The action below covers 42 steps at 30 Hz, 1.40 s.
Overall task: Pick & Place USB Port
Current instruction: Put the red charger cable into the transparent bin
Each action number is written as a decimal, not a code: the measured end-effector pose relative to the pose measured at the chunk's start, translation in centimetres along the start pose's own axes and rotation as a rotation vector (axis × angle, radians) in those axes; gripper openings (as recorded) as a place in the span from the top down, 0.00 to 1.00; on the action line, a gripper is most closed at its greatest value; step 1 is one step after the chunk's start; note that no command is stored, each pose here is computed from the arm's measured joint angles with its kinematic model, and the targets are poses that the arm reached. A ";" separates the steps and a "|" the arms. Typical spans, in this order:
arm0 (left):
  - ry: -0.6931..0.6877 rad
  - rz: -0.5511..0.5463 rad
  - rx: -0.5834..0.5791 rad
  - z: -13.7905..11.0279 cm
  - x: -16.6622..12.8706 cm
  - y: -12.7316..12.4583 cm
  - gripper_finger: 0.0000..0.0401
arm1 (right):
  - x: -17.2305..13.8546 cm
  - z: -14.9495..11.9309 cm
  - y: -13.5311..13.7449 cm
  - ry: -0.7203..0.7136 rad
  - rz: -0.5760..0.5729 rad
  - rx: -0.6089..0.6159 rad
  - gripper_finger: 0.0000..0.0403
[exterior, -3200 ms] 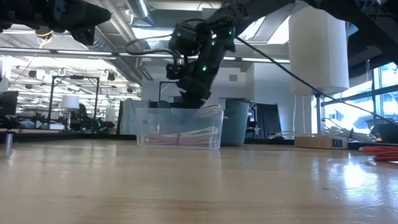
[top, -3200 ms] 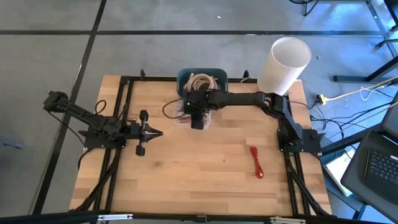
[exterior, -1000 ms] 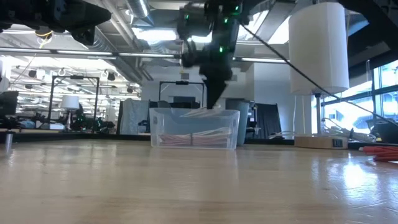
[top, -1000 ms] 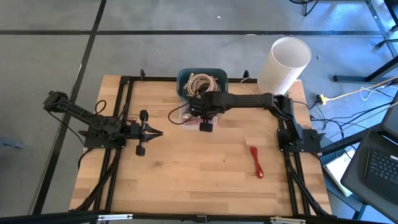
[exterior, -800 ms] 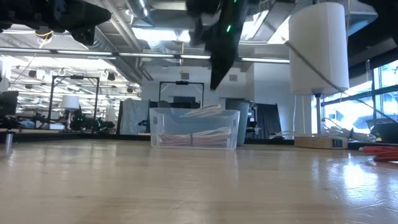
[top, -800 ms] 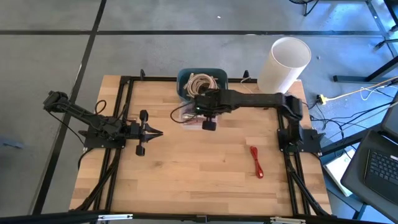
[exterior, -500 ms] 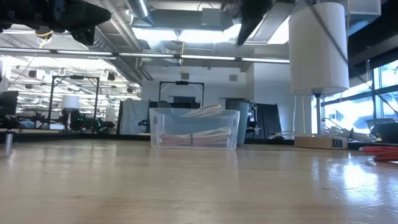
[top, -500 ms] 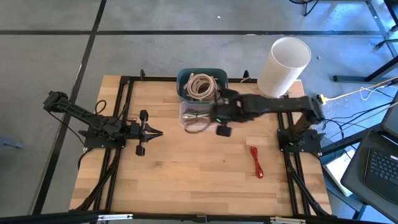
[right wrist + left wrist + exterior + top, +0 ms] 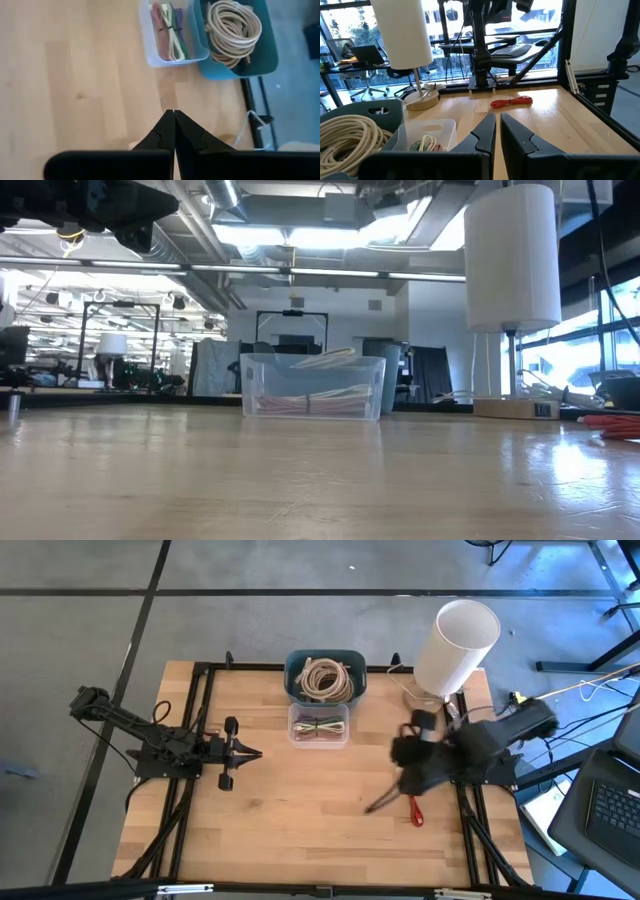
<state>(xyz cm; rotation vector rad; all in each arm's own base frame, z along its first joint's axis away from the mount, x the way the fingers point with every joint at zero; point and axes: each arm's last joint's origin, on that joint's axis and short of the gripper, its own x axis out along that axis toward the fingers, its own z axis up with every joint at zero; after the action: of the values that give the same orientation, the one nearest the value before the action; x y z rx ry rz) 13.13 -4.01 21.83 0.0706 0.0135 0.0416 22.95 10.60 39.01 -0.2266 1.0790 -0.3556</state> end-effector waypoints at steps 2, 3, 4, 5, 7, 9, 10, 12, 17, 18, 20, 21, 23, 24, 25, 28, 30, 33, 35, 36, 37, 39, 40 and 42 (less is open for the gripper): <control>0.000 0.000 0.000 0.0 0.0 0.0 0.96 | -1.1 -1.6 -0.7 -0.027 0.026 0.044 1.00; 0.000 0.000 0.000 0.0 0.0 0.0 0.96 | -1.7 -2.6 -1.1 -0.045 0.040 0.063 1.00; 0.000 0.000 0.000 0.0 0.0 0.0 0.96 | -2.2 -3.6 -1.7 -0.068 0.044 0.087 1.00; 0.000 0.000 0.000 0.0 0.0 0.0 0.96 | -2.7 -4.6 -2.3 -0.100 0.040 0.118 1.00; 0.000 0.000 0.000 0.0 0.0 0.0 0.96 | -3.2 -6.6 -3.2 -0.152 0.071 0.175 1.00; 0.000 0.000 0.000 0.0 0.0 0.0 0.96 | -3.0 -8.1 -3.6 -0.215 0.139 0.226 1.00; 0.000 0.000 0.000 0.0 0.0 0.0 0.96 | -2.5 -8.8 -3.4 -0.249 0.174 0.238 1.00; 0.000 0.000 0.000 0.0 0.0 0.0 0.96 | -1.3 -10.0 -2.8 -0.305 0.249 0.237 1.00; 0.000 0.000 0.000 0.0 0.0 0.0 0.96 | 2.8 -11.9 0.2 -0.396 0.437 0.249 1.00; 0.000 0.000 0.000 0.0 0.0 0.0 0.96 | 3.7 -12.3 0.9 -0.392 0.477 0.261 1.00; 0.000 0.000 0.000 0.0 0.0 0.0 0.96 | 5.5 -13.0 2.1 -0.349 0.549 0.317 1.00; 0.000 0.000 0.000 0.0 0.0 0.0 0.96 | 6.4 -13.6 2.7 -0.305 0.576 0.355 1.00; 0.000 0.000 0.000 0.0 0.0 0.0 0.96 | 7.9 -14.6 3.4 -0.199 0.593 0.460 1.00; 0.000 0.000 0.000 0.0 0.0 0.0 0.96 | 8.7 -15.2 3.6 -0.147 0.583 0.512 1.00; 0.000 0.000 0.000 0.0 0.0 0.0 0.96 | 9.4 -15.8 3.7 -0.099 0.562 0.568 1.00; 0.000 0.000 0.000 0.0 0.0 0.0 0.96 | 10.8 -17.1 3.8 0.013 0.500 0.753 1.00; 0.000 0.000 0.000 0.0 0.0 0.0 0.96 | 11.5 -17.8 3.7 0.065 0.455 0.839 1.00; 0.000 0.000 0.000 0.0 0.0 0.0 0.96 | 12.1 -18.7 3.4 0.121 0.384 0.902 1.00; 0.000 0.000 0.000 0.0 0.0 0.0 0.96 | 12.6 -19.4 3.2 0.157 0.329 0.933 1.00; 0.000 0.000 0.000 0.0 0.0 0.0 0.96 | 12.7 -19.7 3.1 0.171 0.309 0.943 0.99; 0.000 0.000 0.000 0.0 0.0 0.0 0.96 | 12.7 -19.8 3.0 0.183 0.298 0.950 0.99; 0.000 0.000 0.000 0.0 0.0 0.0 0.96 | 12.8 -19.9 3.0 0.193 0.293 0.953 0.96; 0.000 0.000 0.000 0.0 0.0 0.0 0.96 | 12.9 -20.0 3.0 0.194 0.291 0.949 0.95; 0.000 0.000 0.000 0.0 0.0 0.0 0.96 | 12.9 -20.0 3.0 0.184 0.298 0.908 0.93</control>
<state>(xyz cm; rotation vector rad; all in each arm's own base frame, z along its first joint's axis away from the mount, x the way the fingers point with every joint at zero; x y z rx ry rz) 13.13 -4.01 21.82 0.0706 0.0136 0.0415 11.17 8.22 18.31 0.7783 1.0145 -0.5660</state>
